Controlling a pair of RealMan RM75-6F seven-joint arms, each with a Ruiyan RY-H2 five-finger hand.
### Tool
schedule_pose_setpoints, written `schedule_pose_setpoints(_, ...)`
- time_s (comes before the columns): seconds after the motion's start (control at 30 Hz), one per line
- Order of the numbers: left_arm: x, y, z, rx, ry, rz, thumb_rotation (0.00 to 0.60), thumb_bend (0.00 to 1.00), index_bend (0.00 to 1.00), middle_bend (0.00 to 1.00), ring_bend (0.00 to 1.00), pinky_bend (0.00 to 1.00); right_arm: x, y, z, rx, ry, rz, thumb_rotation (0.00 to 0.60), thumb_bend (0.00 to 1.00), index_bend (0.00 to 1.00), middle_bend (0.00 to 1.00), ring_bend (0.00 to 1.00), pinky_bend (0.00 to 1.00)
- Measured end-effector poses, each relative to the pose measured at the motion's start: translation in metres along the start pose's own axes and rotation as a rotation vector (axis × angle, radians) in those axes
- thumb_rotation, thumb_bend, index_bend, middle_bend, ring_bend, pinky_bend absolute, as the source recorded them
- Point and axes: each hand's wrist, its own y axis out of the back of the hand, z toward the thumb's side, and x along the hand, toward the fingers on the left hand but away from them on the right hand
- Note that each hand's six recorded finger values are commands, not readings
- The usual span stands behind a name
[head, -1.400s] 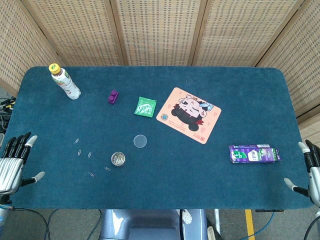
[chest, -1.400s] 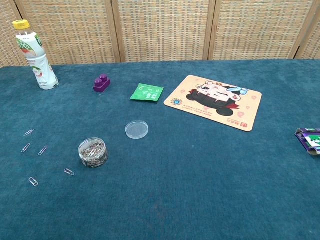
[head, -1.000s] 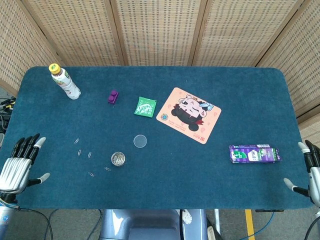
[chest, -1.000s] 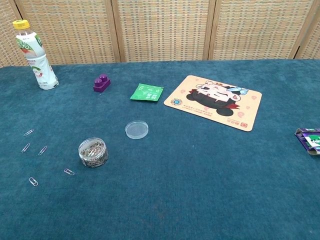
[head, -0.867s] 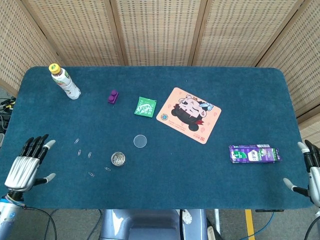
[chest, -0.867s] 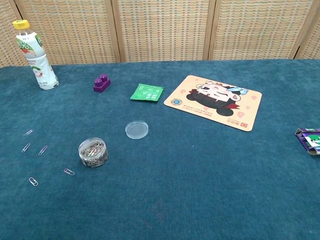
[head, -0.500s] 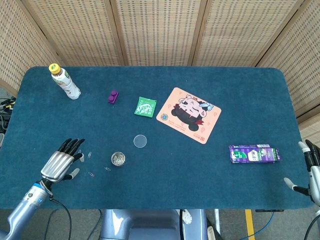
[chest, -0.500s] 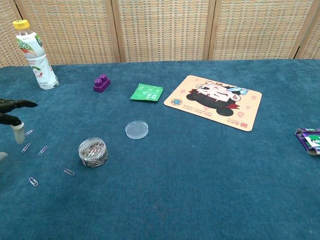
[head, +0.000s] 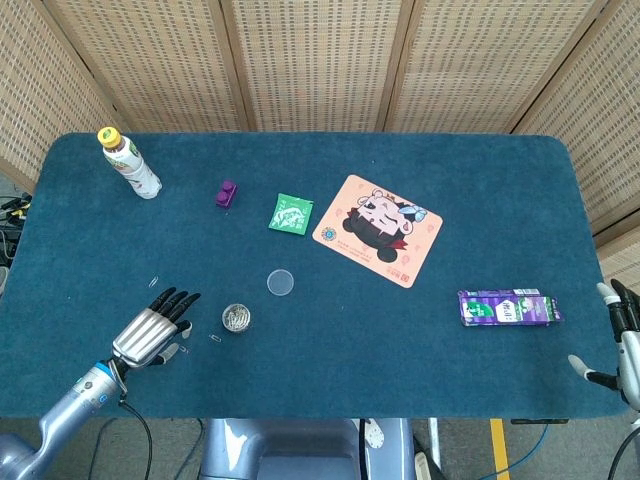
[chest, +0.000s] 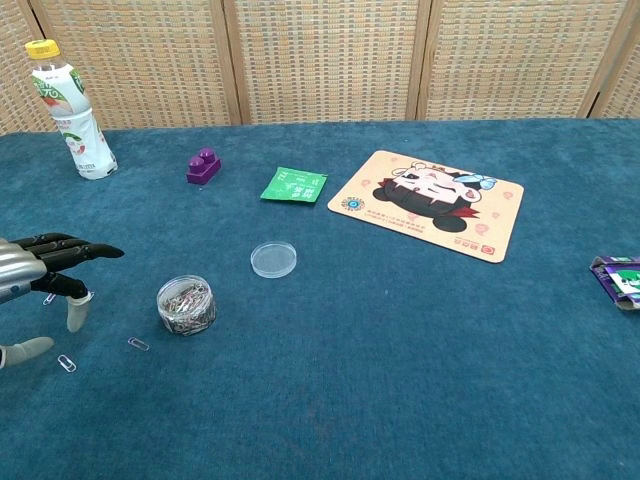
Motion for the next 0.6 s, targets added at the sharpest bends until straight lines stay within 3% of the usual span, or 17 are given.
schedule_pose_setpoints(0.6,-0.006,-0.029,-0.003,-0.007,0.001,0.002,0.600,0.38,0.47,0.00,0.00,0.00,0.000,0.000,0.000,-0.005,0.001,0.002,0.600,0.00,0.03,0.00,0.00,0.00)
